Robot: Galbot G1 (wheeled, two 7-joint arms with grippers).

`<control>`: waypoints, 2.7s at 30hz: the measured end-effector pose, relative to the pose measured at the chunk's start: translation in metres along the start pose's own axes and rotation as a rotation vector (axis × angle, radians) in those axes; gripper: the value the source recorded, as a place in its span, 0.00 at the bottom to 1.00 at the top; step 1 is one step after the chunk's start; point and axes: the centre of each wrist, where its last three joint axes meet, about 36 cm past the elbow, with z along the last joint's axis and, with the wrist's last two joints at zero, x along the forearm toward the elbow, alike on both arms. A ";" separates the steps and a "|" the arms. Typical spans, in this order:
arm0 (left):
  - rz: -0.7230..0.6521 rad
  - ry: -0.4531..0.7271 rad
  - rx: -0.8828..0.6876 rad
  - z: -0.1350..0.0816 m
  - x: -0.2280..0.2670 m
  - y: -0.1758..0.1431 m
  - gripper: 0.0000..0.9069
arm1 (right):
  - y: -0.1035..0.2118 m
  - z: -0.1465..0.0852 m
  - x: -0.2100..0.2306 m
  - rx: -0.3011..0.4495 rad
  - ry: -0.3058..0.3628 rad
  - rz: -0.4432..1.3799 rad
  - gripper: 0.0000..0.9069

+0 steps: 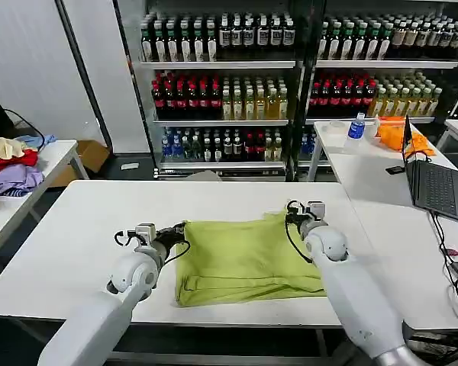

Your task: Fold and organize the clothes.

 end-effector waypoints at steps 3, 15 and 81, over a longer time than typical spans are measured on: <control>0.009 -0.008 -0.003 0.001 0.010 0.000 0.04 | -0.004 0.003 0.020 0.004 -0.024 -0.003 0.00; 0.046 -0.005 -0.020 0.022 0.059 -0.005 0.04 | -0.023 0.037 0.106 0.013 -0.064 0.018 0.00; -0.041 -0.025 0.226 0.103 0.093 -0.068 1.00 | -0.005 0.117 0.218 0.151 -0.144 0.174 1.00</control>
